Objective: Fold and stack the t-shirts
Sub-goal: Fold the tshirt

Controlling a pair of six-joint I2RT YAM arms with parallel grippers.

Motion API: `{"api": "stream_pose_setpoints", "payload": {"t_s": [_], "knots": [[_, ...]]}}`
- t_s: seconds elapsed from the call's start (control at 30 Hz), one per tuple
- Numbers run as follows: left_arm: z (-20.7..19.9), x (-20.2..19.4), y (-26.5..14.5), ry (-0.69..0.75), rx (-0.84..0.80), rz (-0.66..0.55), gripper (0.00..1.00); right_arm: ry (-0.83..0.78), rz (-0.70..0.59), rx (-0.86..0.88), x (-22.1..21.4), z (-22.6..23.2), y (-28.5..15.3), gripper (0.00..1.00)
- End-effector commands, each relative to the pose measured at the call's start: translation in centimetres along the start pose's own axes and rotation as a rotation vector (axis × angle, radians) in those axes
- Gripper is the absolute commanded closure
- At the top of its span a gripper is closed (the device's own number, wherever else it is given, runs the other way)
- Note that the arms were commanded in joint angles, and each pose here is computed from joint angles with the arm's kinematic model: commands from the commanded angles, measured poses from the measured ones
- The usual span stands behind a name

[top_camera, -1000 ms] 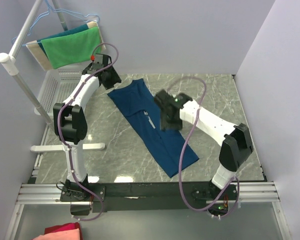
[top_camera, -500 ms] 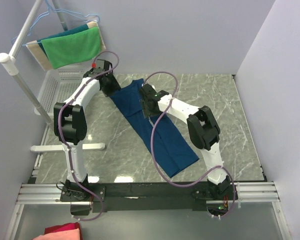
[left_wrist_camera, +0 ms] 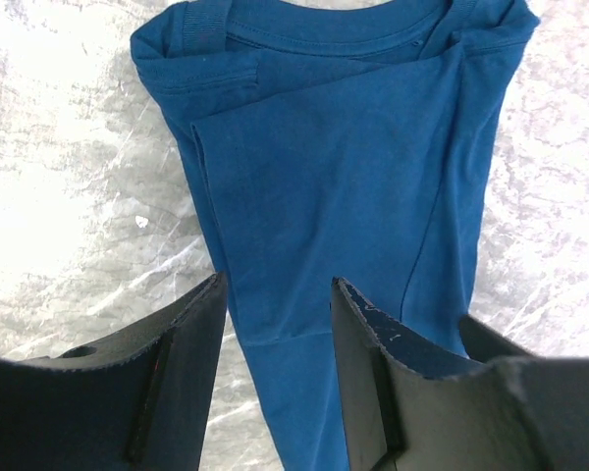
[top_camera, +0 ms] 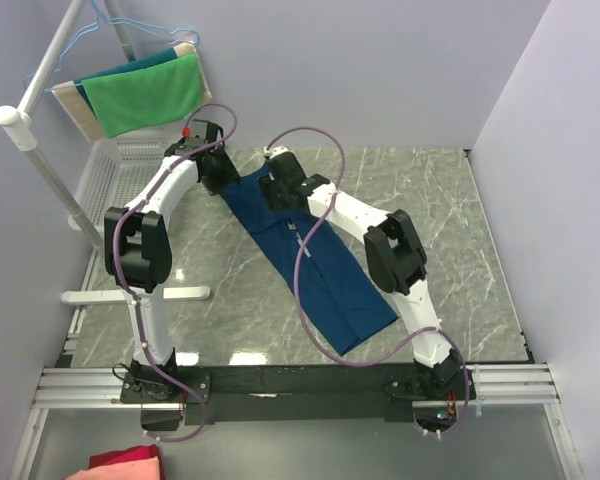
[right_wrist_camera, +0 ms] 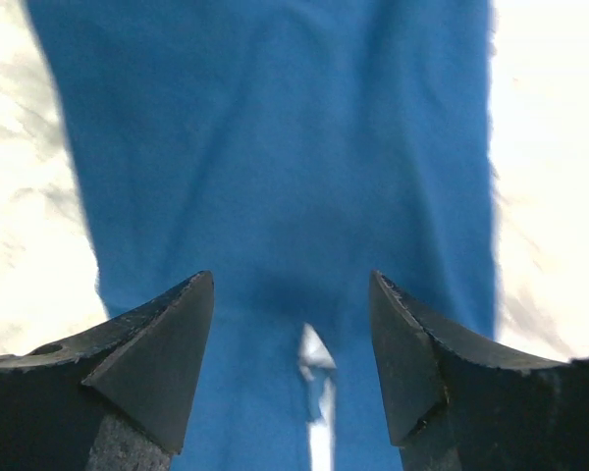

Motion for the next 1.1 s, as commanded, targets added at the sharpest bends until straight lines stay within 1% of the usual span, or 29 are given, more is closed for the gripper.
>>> {"api": "stream_pose_setpoints", "payload": {"t_s": [0.0, 0.23, 0.53, 0.77, 0.93, 0.97, 1.0, 1.07], "knots": [[-0.7, 0.8, -2.6, -0.001, -0.029, -0.05, 0.48, 0.007, -0.026, 0.103, 1.7, 0.9, 1.8, 0.29], [-0.6, 0.7, -3.6, -0.001, -0.041, -0.05, 0.48, 0.051, 0.0, 0.102, 2.5, -0.4, 3.6, 0.26], [-1.6, -0.2, -4.8, -0.008, -0.118, -0.015, 0.48, 0.079, 0.015, 0.121, 2.9, -1.9, 4.6, 0.22], [-1.9, -1.3, -5.5, 0.018, -0.118, -0.01, 0.47, 0.062, 0.091, 0.18, 1.2, -1.5, 4.6, 0.21], [-1.5, -1.4, -5.1, 0.029, -0.092, -0.003, 0.48, 0.048, 0.141, 0.162, -0.6, -1.2, 4.6, 0.21], [-1.5, -1.5, -5.0, 0.027, -0.09, 0.003, 0.48, 0.054, 0.174, 0.152, -1.5, -1.3, 5.1, 0.21], [-1.4, -1.6, -4.8, 0.025, -0.087, 0.007, 0.48, 0.055, 0.181, 0.137, -1.7, -1.4, 5.3, 0.23], [-1.3, -1.8, -4.7, 0.027, -0.084, 0.016, 0.48, 0.075, 0.194, 0.126, -1.7, -1.6, 5.4, 0.24]]}}
Point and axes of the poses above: each gripper's point midway between its finger pads, its own y axis out along the fingers, its own z axis along the line the jaws close on, x = y × z, the point moved 6 cm from there along -y, back along the fingers, and after that the axes turned 6 degrees about y, right-handed, at the moved point
